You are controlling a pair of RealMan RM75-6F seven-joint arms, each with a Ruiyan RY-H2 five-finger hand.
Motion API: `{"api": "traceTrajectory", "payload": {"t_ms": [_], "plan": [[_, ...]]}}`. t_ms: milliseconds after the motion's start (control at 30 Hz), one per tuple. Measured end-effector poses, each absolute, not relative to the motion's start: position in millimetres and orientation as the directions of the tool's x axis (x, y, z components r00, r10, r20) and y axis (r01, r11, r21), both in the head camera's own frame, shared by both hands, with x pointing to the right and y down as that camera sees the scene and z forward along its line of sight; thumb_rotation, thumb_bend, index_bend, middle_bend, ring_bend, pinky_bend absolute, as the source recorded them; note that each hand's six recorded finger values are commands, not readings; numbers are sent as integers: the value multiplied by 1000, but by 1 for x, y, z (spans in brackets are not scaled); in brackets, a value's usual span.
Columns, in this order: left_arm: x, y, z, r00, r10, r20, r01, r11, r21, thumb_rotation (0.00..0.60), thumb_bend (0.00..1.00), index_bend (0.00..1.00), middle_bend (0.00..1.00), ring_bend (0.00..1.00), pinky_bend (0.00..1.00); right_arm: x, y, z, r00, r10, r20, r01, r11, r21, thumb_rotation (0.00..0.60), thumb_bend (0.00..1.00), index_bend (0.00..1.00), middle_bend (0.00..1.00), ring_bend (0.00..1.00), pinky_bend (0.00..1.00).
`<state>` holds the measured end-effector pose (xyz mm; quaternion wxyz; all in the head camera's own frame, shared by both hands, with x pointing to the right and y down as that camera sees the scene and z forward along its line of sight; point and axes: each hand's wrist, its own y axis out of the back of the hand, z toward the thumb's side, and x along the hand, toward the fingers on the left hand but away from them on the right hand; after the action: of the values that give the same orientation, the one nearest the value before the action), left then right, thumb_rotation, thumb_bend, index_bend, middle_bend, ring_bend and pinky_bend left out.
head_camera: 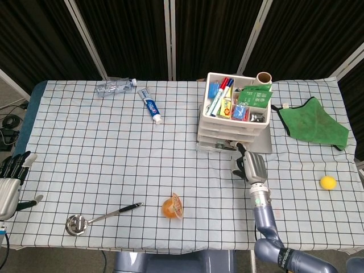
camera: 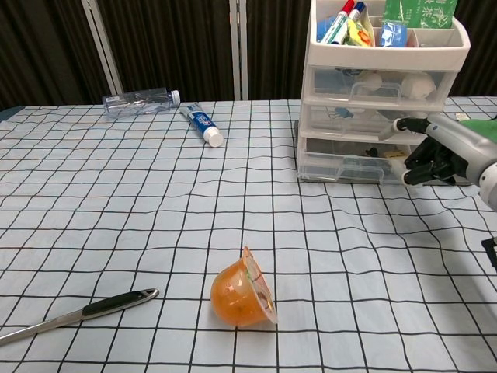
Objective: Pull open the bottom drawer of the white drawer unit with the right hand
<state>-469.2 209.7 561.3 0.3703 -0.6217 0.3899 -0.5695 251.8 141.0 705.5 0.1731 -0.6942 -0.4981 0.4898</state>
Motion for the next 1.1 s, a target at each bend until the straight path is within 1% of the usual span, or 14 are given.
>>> {"api": "traceTrajectory", "payload": {"t_ms": [200,333,400,567,667,867,1100], "plan": [[-470,210,561,46,-905,422,-61,-424,-903,600,55,0,0,0,0,256,140,711,-4,840,-542,472,-476,-742,600,495,273,962,941,883],[-470,210,561,45,-905,423,-61,-425,-903,600,55,0,0,0,0,258,142,717,-23,817,-577,449,-507,-736,600,540,281,974,949,883],[-470,210,561,45,-905,423,-61,-425,-903,600,55,0,0,0,0,258,143,719,-27,809,-588,440,-519,-733,600,562,309,980,954,883],[-470,210,561,46,-904,424,-60,-427,-902,600,55,0,0,0,0,256,145,720,-26,799,-601,427,-535,-729,600,593,448,989,958,884],[-469,210,561,47,-904,424,-60,-426,-903,600,55,0,0,0,0,255,146,719,-22,799,-601,429,-535,-728,600,601,494,991,959,884],[-468,211,559,51,-906,421,-61,-423,-904,600,55,0,0,0,0,250,153,715,2,798,-602,438,-542,-717,600,605,537,991,959,884],[-467,212,557,55,-908,416,-62,-419,-906,600,55,0,0,0,0,246,164,709,29,792,-609,432,-560,-707,600,605,551,991,959,884]]}}
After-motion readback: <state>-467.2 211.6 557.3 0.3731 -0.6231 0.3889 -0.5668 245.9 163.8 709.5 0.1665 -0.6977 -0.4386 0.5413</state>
